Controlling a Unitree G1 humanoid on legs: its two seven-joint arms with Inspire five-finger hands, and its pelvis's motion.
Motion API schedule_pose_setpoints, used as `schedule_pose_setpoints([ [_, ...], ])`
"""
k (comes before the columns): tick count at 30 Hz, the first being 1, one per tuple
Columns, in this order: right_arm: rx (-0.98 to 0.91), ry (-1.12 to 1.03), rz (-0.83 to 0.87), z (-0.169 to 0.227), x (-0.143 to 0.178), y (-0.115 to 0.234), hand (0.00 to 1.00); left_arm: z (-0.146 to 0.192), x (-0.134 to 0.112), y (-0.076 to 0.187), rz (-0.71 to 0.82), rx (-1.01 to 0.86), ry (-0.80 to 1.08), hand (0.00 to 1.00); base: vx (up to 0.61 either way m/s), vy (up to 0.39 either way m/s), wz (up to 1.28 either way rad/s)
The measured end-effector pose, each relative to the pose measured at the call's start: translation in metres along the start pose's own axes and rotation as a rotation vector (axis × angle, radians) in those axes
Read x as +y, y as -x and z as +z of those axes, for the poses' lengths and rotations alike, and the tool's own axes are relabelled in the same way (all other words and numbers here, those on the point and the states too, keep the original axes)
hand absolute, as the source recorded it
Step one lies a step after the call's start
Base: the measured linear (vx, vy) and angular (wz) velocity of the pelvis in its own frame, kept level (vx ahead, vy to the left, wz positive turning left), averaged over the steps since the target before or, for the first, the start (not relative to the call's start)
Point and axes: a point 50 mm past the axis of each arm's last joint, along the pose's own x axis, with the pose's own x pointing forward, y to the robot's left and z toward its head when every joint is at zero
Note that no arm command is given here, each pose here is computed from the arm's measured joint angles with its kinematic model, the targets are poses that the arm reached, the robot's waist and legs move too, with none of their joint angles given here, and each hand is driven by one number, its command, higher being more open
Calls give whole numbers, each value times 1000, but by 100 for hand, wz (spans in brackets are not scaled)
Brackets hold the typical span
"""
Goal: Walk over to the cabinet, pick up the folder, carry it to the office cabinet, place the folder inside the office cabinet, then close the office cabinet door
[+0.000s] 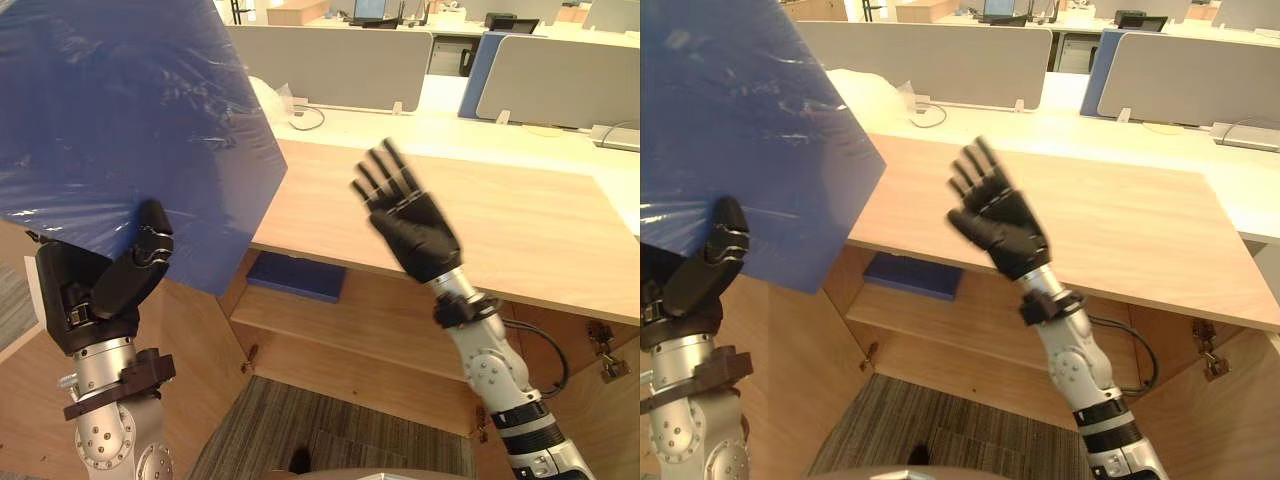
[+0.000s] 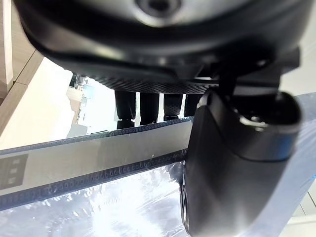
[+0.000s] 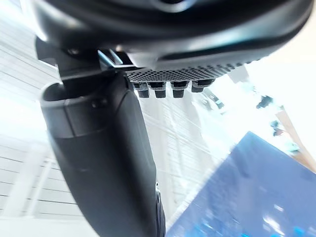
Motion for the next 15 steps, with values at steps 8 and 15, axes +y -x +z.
schedule_pose_setpoints([
  [8, -188, 221, -149, 50, -17, -7, 100, -6, 10, -4, 30, 15, 37, 0, -11, 0, -6],
  [15, -145, 488, -27, 62, 4, -43, 100, -9, -11, -11, -113, 9, 80, 0, -8, -3, -3],
])
